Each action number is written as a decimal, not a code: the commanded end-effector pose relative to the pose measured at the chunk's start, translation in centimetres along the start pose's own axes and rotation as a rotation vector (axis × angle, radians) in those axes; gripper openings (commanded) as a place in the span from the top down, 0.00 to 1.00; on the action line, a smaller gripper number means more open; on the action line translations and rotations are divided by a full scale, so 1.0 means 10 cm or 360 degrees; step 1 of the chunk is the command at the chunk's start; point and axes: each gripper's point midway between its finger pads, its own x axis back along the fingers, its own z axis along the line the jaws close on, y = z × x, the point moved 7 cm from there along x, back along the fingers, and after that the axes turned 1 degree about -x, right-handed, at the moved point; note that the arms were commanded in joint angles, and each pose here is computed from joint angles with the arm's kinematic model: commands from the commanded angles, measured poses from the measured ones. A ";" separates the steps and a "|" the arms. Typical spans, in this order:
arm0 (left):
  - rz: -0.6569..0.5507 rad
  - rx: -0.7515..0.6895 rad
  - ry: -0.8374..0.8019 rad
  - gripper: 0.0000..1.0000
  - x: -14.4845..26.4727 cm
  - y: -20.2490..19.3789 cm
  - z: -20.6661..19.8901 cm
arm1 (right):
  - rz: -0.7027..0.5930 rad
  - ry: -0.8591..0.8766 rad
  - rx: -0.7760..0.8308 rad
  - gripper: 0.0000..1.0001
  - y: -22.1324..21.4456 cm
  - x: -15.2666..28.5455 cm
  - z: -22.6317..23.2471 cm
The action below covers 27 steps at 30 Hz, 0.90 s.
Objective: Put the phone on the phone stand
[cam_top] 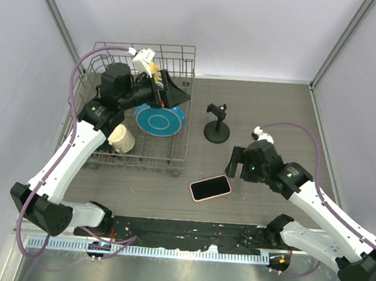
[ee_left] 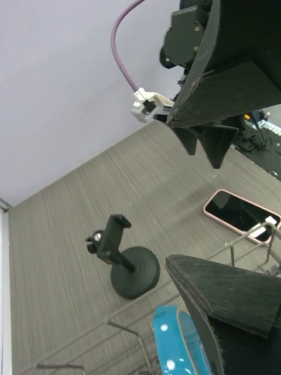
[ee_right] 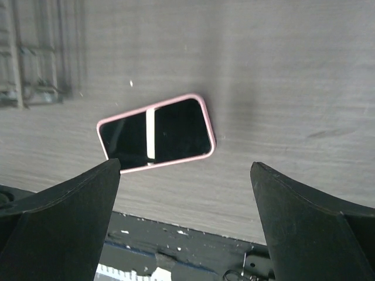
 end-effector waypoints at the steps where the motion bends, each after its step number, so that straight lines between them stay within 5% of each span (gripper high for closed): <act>1: -0.0009 -0.0109 0.0050 0.06 0.08 -0.06 0.05 | -0.0070 -0.0033 -0.0091 0.01 -0.12 -0.22 0.16; 6: 0.0019 -0.0149 0.0074 0.06 0.12 -0.15 0.07 | -0.0053 0.0002 -0.0137 0.02 -0.19 -0.42 0.43; 11: 0.0022 -0.0174 0.0051 0.05 0.16 -0.20 0.00 | -0.0039 0.0121 -0.0563 0.01 -0.29 -0.58 0.63; 15: 0.0028 -0.0173 0.0038 0.05 0.16 -0.21 -0.02 | -0.0052 0.0183 -0.0629 0.02 -0.36 -0.69 0.65; 18: 0.0032 -0.0171 0.0054 0.05 0.14 -0.22 0.00 | -0.0078 0.0282 -0.0605 0.22 -0.31 -0.73 0.77; 19: 0.0036 -0.0172 0.0056 0.05 0.14 -0.23 0.01 | -0.0087 0.0306 -0.0602 0.42 -0.30 -0.78 0.81; 22: 0.0032 -0.0171 0.0068 0.05 0.13 -0.23 0.03 | -0.0065 0.0277 -0.0617 0.71 -0.34 -0.96 0.86; 27: 0.0032 -0.0174 0.0078 0.05 0.13 -0.24 0.04 | 0.0027 0.0228 -0.0555 0.81 -0.37 -1.24 1.02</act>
